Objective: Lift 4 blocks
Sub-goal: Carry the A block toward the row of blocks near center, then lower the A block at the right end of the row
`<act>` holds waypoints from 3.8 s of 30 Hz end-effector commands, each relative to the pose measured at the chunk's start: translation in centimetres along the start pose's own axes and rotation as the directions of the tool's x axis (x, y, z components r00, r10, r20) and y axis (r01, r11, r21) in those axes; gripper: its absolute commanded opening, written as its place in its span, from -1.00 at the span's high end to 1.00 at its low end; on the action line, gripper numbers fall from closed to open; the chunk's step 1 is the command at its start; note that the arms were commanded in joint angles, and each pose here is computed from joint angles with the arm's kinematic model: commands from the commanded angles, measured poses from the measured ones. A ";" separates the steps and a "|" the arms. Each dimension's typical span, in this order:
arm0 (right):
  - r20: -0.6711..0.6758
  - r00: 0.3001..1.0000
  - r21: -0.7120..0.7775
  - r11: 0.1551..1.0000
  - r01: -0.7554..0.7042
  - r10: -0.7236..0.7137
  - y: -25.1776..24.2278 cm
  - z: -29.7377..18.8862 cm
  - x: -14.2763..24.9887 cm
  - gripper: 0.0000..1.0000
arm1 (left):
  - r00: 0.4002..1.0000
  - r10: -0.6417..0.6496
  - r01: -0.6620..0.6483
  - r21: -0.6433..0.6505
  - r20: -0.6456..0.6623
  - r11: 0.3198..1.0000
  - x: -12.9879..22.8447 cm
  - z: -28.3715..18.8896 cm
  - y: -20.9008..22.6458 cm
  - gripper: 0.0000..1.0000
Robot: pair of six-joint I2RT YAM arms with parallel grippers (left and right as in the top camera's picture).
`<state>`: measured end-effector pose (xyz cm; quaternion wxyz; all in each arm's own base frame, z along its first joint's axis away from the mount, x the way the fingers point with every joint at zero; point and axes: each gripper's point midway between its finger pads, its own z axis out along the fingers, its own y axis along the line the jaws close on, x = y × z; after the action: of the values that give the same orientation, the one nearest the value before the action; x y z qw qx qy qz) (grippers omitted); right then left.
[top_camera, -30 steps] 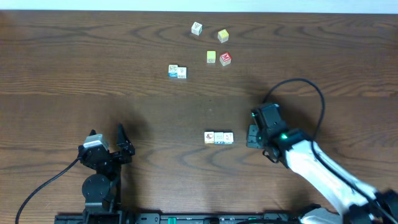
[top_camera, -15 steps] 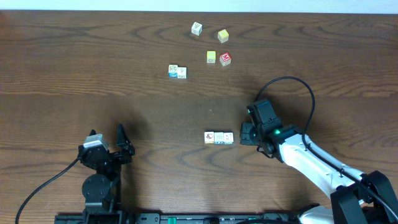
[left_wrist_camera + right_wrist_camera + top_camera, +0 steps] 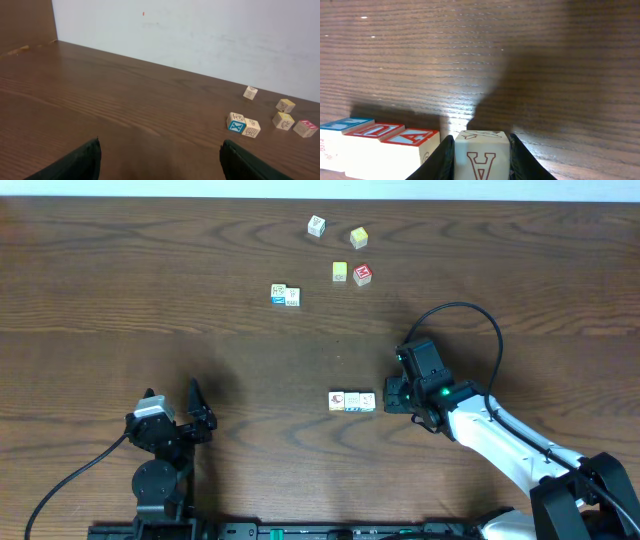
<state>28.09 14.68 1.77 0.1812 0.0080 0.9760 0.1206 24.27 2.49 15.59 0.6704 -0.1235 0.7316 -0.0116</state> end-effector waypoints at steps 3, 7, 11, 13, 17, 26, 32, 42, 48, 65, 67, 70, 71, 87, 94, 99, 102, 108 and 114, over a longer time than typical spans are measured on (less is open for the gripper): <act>-0.003 0.999 -0.017 0.999 0.038 -0.038 0.8 0.2 0.2 0.61 | 0.999 0.010 -0.011 -0.019 -0.052 1.000 1.9 0.2 0.5 -0.53; -0.002 0.999 -0.028 0.999 0.038 -0.038 1.0 0.2 0.2 0.60 | 0.999 0.010 -0.011 -0.019 -0.052 1.000 1.9 0.2 0.5 -0.53; -0.002 0.999 -0.040 0.998 0.038 -0.038 1.2 0.2 0.1 0.59 | 0.999 0.010 -0.011 -0.019 -0.052 1.000 1.9 0.2 0.5 -0.53; -0.005 0.999 -0.047 0.998 0.041 -0.041 1.4 0.2 0.2 0.59 | 0.999 0.010 -0.011 -0.019 -0.052 1.000 1.9 0.2 0.5 -0.53; -0.003 0.999 -0.043 0.998 0.054 -0.055 1.6 0.2 0.4 0.52 | 0.999 0.010 -0.011 -0.019 -0.052 1.000 1.9 0.2 0.5 -0.53; 0.006 0.998 -0.017 0.998 0.056 -0.055 1.3 0.2 0.2 0.49 | 0.999 0.010 -0.011 -0.019 -0.052 1.000 1.9 0.2 0.5 -0.53; 0.015 0.998 -0.001 0.998 0.055 -0.055 1.0 0.2 0.1 0.38 | 0.999 0.010 -0.011 -0.019 -0.052 1.000 1.9 0.2 0.5 -0.53; 0.018 0.998 0.002 0.998 0.055 -0.055 0.9 0.2 0.0 0.24 | 0.999 0.010 -0.011 -0.019 -0.052 1.000 1.9 0.2 0.5 -0.53; 0.018 0.998 0.002 0.998 0.055 -0.055 0.9 0.2 0.0 0.22 | 0.999 0.010 -0.011 -0.019 -0.052 1.000 1.9 0.2 0.5 -0.53; 0.021 0.998 0.006 0.998 0.055 -0.055 0.9 0.2 0.0 0.25 | 0.999 0.010 -0.011 -0.019 -0.052 1.000 1.9 0.2 0.5 -0.53; 0.023 0.998 0.012 0.998 0.055 -0.055 0.8 0.2 -0.1 0.24 | 0.999 0.010 -0.011 -0.019 -0.052 1.000 1.9 0.2 0.5 -0.53; 0.023 0.998 0.012 0.998 0.055 -0.055 0.8 0.2 -0.1 0.42 | 0.999 0.010 -0.011 -0.019 -0.052 1.000 1.9 0.2 0.5 -0.53; 0.023 0.998 0.012 0.998 0.055 -0.055 0.8 0.2 -0.1 0.25 | 0.999 0.010 -0.011 -0.019 -0.052 1.000 1.9 0.2 0.5 -0.53; 0.021 0.998 0.013 0.998 0.055 -0.055 0.7 0.2 0.0 -0.04 | 0.999 0.010 -0.011 -0.019 -0.052 1.000 1.9 0.2 0.5 -0.53; 0.019 0.998 0.013 0.998 0.055 -0.055 0.7 0.2 0.0 -0.48 | 0.999 0.010 -0.011 -0.019 -0.052 1.000 1.9 0.2 0.5 -0.53; 0.016 0.998 0.015 0.998 0.055 -0.055 0.7 0.2 0.1 -0.48 | 0.999 0.010 -0.011 -0.019 -0.052 1.000 1.9 0.2 0.5 -0.53; 0.016 0.998 0.015 0.998 0.055 -0.055 0.7 0.2 0.1 -0.22 | 0.999 0.010 -0.011 -0.019 -0.052 1.000 1.9 0.2 0.5 -0.53; 0.016 0.998 0.015 0.998 0.055 -0.055 0.7 0.2 0.1 -0.60 | 0.999 0.010 -0.011 -0.019 -0.052 1.000 1.9 0.2 0.5 -0.53; 0.017 0.998 0.015 0.998 0.055 -0.055 0.7 0.2 0.1 -0.57 | 0.999 0.010 -0.011 -0.019 -0.052 1.000 1.9 0.2 0.5 -0.53</act>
<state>28.17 15.37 1.95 0.1943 -0.0140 0.9742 0.1139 24.27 2.49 15.57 0.6702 -0.1235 0.7317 -0.0115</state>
